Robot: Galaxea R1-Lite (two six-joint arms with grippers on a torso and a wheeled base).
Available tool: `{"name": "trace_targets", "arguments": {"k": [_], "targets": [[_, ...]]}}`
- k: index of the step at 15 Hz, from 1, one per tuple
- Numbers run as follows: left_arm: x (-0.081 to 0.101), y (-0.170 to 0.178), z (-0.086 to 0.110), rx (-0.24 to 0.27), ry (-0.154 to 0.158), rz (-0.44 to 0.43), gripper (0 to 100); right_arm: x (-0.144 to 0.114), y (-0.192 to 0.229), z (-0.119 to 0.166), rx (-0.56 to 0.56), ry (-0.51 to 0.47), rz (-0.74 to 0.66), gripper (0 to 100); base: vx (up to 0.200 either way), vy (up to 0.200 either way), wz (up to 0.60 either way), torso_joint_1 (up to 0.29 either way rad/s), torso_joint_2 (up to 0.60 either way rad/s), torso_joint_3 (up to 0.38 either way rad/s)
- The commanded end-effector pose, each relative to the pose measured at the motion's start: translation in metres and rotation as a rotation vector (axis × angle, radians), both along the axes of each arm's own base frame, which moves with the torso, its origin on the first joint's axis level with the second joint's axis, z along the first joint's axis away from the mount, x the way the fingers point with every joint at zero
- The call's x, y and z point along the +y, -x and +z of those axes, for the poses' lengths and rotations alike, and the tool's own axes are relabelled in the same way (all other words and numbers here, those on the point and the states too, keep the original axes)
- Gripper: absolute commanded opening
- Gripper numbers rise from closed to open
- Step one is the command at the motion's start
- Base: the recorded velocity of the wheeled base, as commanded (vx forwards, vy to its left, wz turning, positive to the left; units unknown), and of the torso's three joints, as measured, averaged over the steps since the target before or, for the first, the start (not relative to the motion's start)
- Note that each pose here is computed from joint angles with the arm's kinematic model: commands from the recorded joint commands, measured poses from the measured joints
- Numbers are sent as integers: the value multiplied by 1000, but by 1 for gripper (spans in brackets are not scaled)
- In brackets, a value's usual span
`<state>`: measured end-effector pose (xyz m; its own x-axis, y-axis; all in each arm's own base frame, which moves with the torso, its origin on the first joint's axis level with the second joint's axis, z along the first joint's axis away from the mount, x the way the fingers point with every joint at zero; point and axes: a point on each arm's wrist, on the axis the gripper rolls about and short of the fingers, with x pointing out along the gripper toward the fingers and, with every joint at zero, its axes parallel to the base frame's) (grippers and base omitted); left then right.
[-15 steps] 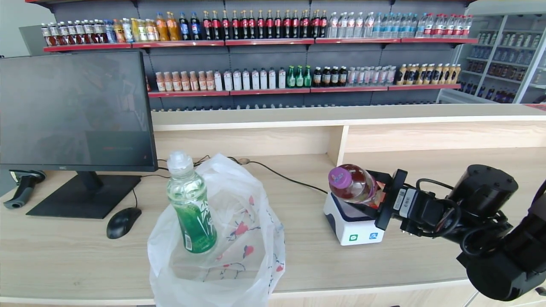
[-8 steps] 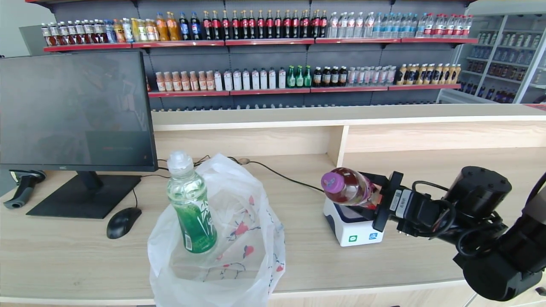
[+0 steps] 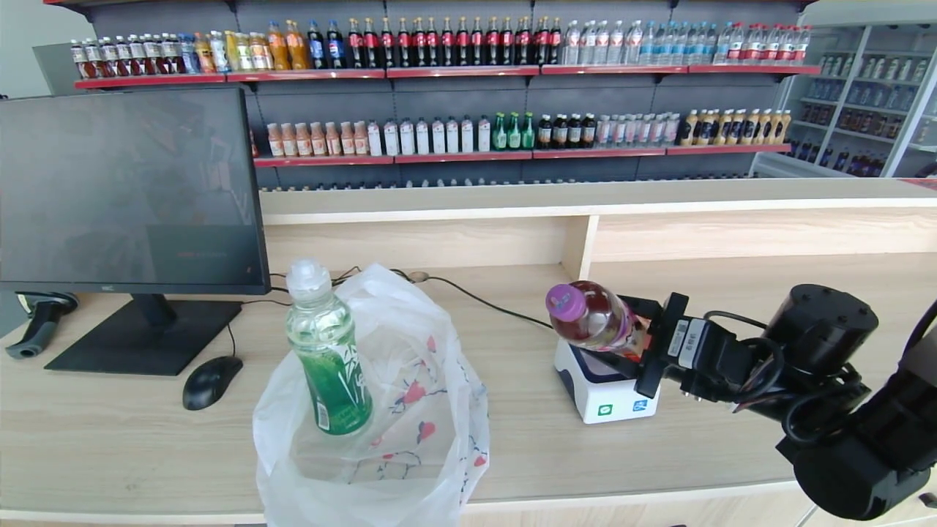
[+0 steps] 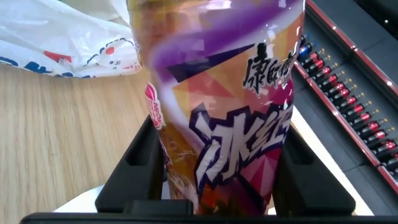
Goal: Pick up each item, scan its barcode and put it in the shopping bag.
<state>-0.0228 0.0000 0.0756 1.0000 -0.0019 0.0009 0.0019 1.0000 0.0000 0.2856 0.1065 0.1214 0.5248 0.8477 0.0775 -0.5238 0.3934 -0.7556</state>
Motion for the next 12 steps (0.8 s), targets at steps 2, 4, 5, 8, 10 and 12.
{"name": "trace_targets", "arguments": {"k": [2, 4, 5, 8, 10, 12], "targets": [[0, 0, 0, -1, 2, 0, 100, 8, 10, 17, -27, -37, 27, 0, 0, 0, 0, 0, 0, 0], [0, 0, 0, -1, 3, 0, 100, 7, 16, 28, -26, -78, 5, 0, 0, 0, 0, 0, 0, 0], [0, 0, 0, -1, 2, 0, 100, 8, 19, 35, -26, -103, 0, 0, 0, 0, 0, 0, 0, 0], [0, 0, 0, -1, 2, 0, 100, 23, 40, 50, -3, -175, 2, 0, 0, 0, 0, 0, 0, 0], [0, 0, 0, -1, 3, 0, 100, 40, 59, 63, 22, -259, 3, 0, 0, 0, 0, 0, 0, 0], [0, 0, 0, -1, 3, 0, 100, 48, 80, 77, 76, -375, -18, 0, 0, 0, 0, 0, 0, 0]]}}
